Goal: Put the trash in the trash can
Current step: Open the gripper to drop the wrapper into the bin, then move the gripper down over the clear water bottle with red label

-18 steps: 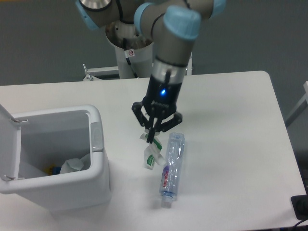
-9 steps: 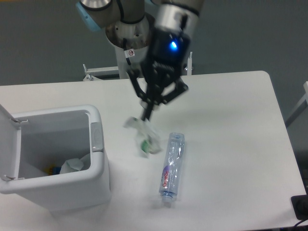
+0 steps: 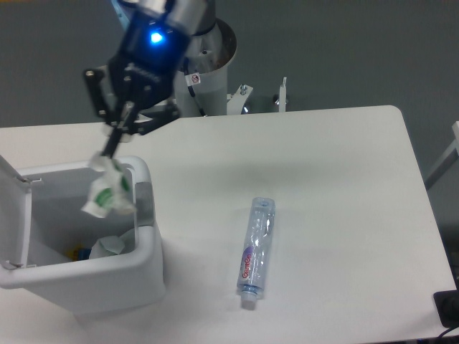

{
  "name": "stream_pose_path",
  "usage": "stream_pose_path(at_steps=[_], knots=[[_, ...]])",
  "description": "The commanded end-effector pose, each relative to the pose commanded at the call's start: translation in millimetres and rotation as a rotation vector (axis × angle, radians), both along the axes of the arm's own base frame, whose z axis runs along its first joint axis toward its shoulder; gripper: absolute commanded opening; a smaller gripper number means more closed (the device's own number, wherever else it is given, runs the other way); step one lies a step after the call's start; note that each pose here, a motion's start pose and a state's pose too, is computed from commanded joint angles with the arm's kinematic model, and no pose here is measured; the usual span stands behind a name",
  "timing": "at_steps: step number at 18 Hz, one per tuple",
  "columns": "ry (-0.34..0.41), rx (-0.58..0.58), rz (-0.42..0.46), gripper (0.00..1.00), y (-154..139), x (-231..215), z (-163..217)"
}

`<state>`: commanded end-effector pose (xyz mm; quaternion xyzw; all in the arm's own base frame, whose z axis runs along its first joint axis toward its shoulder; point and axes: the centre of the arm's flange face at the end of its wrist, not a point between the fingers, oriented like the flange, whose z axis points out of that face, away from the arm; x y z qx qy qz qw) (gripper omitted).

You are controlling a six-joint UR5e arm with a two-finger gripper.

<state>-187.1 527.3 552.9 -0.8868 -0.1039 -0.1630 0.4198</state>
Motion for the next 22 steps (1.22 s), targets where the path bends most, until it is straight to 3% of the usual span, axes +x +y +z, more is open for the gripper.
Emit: stream_pose_path(at_steps=[2,4,5,6,7,8,9,12,17,22], knots=[[-0.02,-0.031,-0.029,0.0,14.0,11.0,-17.7],[-0.03,-0.047,-0.037,0.07,22.1,9.8,-29.2],[-0.026,-0.044,-0.042,0.41,24.0,10.4,-30.2],[-0.02,-0.041,-0.044,0.64,24.7,9.7,-28.8],[-0.009,-0.035,-0.042,0.85,25.1,9.0,-24.1],[0.0,-0.035,-0.035,0.95,24.2,8.8,-20.7],[0.014,-0.035,-0.027,1.0,21.9,9.3,-15.9],[0.043,-0.027,-0.005,1.0,17.3,5.3,-3.5],[0.06,-0.009,0.147,1.0,-2.4,-76.2,22.5],[0.038,-0.132,0.273,1.0,-3.9,-167.1,-33.8]])
